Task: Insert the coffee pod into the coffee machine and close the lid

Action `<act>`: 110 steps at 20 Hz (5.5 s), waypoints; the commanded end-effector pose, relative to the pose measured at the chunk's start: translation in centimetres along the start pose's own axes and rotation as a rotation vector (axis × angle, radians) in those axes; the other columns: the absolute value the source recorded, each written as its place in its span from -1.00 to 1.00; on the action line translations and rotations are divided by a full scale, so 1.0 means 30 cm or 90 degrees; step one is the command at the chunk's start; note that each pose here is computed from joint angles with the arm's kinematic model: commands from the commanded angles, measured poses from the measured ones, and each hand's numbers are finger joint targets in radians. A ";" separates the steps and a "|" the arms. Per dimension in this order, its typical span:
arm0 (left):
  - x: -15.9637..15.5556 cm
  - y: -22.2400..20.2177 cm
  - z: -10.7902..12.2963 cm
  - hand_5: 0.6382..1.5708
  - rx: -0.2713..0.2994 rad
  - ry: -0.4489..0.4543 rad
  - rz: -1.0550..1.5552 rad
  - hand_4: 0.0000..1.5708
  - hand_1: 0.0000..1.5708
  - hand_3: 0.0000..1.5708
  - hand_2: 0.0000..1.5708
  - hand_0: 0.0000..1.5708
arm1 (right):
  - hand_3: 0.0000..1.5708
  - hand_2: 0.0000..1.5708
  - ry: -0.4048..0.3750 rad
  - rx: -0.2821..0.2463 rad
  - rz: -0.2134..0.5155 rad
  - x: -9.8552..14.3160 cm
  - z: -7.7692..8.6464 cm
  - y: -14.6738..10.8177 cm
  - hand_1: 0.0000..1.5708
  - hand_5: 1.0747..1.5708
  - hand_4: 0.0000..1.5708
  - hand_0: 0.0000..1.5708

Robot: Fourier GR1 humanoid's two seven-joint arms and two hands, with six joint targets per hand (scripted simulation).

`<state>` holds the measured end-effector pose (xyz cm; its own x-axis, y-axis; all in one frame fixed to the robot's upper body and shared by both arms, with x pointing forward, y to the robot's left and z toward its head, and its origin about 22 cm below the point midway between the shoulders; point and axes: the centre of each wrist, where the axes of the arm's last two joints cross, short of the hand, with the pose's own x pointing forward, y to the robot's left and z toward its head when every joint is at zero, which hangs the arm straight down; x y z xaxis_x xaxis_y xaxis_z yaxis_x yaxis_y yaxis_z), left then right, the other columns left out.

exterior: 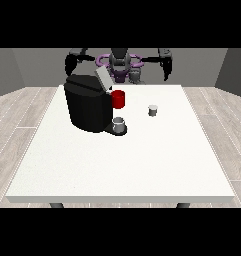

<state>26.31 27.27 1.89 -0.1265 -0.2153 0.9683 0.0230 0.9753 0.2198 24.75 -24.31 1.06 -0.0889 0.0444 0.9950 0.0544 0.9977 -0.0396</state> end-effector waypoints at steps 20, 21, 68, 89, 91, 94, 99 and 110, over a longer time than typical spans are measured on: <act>-0.026 0.207 -0.313 1.00 0.007 0.117 -0.146 -1.00 -1.00 -1.00 -1.00 -1.00 | -1.00 -1.00 -0.103 0.003 -0.035 0.063 -0.092 0.112 -1.00 1.00 -0.67 -1.00; -0.010 0.107 -0.333 1.00 -0.013 0.136 -0.152 -1.00 -1.00 -1.00 -1.00 -1.00 | -1.00 -1.00 -0.060 -0.013 -0.023 0.035 -0.111 0.063 -1.00 1.00 -0.57 -1.00; -0.038 0.127 -0.459 1.00 -0.081 0.059 -0.489 -0.23 0.87 0.80 0.87 0.87 | -1.00 -1.00 0.008 -0.034 -0.023 0.004 -0.174 0.068 -1.00 1.00 -0.45 -1.00; 0.362 0.169 -0.652 1.00 -0.103 -0.054 -0.471 -0.32 0.60 0.63 0.69 0.60 | -1.00 -1.00 0.017 -0.006 -0.034 -0.048 -0.179 0.098 -1.00 1.00 -0.37 -1.00; 0.406 0.091 -0.675 1.00 -0.109 -0.062 -0.477 -0.31 0.29 0.56 0.53 0.29 | -1.00 -1.00 0.042 -0.012 -0.021 -0.100 -0.148 0.134 -1.00 1.00 -0.40 -1.00; 0.485 0.146 -0.697 1.00 -0.068 -0.062 -0.472 -0.34 0.59 0.58 0.65 0.59 | -1.00 -1.00 0.004 0.005 -0.036 -0.040 -0.190 0.105 -1.00 1.00 -0.37 -1.00; 0.533 0.183 -0.712 1.00 -0.052 -0.070 -0.444 -0.40 0.60 0.55 0.64 0.60 | -1.00 -1.00 -0.021 0.038 -0.031 0.026 -0.195 0.171 -1.00 1.00 -0.33 -1.00; 0.589 0.096 -0.741 1.00 -0.058 -0.079 -0.467 -0.38 0.63 0.57 0.66 0.63 | -1.00 -1.00 -0.027 0.009 -0.014 0.106 -0.238 0.154 -1.00 1.00 -0.31 -1.00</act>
<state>45.93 26.66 21.84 -0.2422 -0.8024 0.5454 -0.0423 0.5704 0.8203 31.48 -19.71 4.02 -0.1265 0.0214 0.9917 0.0198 0.9996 -0.0190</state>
